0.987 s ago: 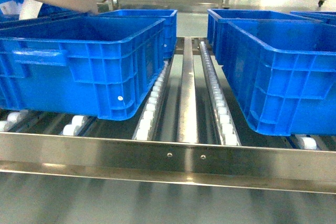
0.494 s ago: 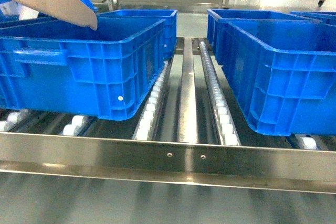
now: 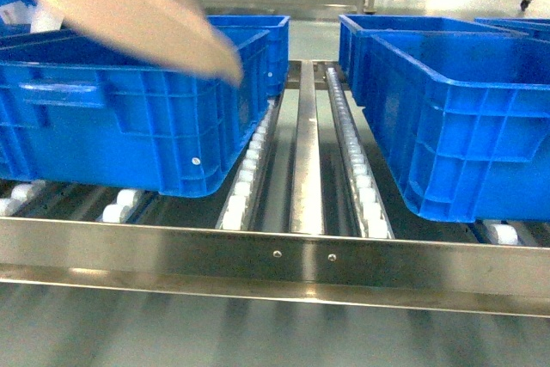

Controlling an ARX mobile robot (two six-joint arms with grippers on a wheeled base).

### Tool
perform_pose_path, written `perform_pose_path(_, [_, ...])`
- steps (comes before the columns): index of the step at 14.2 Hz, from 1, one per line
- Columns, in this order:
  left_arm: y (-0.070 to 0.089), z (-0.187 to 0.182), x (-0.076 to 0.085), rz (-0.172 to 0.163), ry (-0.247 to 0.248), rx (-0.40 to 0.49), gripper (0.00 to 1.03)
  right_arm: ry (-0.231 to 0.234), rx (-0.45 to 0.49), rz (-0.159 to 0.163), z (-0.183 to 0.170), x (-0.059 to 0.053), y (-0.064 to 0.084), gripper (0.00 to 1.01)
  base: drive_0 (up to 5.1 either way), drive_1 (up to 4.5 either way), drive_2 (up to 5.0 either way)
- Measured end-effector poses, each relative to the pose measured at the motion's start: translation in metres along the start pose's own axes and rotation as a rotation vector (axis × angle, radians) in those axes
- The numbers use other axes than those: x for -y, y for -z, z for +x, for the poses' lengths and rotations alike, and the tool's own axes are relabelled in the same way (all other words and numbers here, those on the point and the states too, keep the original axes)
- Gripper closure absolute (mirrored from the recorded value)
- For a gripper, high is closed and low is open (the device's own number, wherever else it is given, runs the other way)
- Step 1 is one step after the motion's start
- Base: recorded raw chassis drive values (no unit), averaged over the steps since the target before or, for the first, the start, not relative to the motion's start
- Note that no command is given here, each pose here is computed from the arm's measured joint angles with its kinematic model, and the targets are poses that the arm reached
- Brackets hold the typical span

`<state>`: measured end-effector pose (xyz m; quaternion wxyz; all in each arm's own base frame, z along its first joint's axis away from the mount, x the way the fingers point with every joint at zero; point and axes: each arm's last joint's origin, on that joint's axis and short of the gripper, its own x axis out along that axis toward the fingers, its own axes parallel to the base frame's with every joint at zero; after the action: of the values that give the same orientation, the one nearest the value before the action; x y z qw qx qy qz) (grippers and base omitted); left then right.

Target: Place part in tray to right shelf

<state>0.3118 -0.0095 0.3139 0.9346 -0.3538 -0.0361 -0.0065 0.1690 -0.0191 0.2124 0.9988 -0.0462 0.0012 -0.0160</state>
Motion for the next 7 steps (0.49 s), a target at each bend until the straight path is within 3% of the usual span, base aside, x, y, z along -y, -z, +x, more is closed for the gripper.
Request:
perform_pose_path(1, [0.007, -0.02, -0.012, 0.19, 0.041, -0.024, 0.89, -0.03, 0.008, 0.038, -0.006, -0.005, 0.004, 0.41, 0.0, 0.0, 0.0])
perform_pose_path(3, [0.016, -0.056, -0.023, 0.464, 0.074, 0.027, 0.89, -0.026, -0.006, 0.07, -0.017, -0.011, 0.016, 0.68, 0.0, 0.0, 0.0])
perform_pose_path(4, [0.024, -0.07, -0.03, 0.541, 0.077, 0.034, 0.9, -0.032, -0.009, 0.076, -0.022, -0.019, 0.02, 0.81, 0.0, 0.0, 0.0])
perform_pose_path(5, [0.031, -0.083, -0.037, 0.582, 0.08, 0.044, 0.9, -0.053, 0.0, 0.076, -0.026, -0.022, 0.022, 0.96, 0.0, 0.0, 0.0])
perform_pose_path(7, [0.042, -0.105, -0.048, 0.638, 0.074, 0.045, 0.9, -0.033, -0.002, 0.078, -0.034, -0.021, 0.028, 0.99, 0.0, 0.0, 0.0])
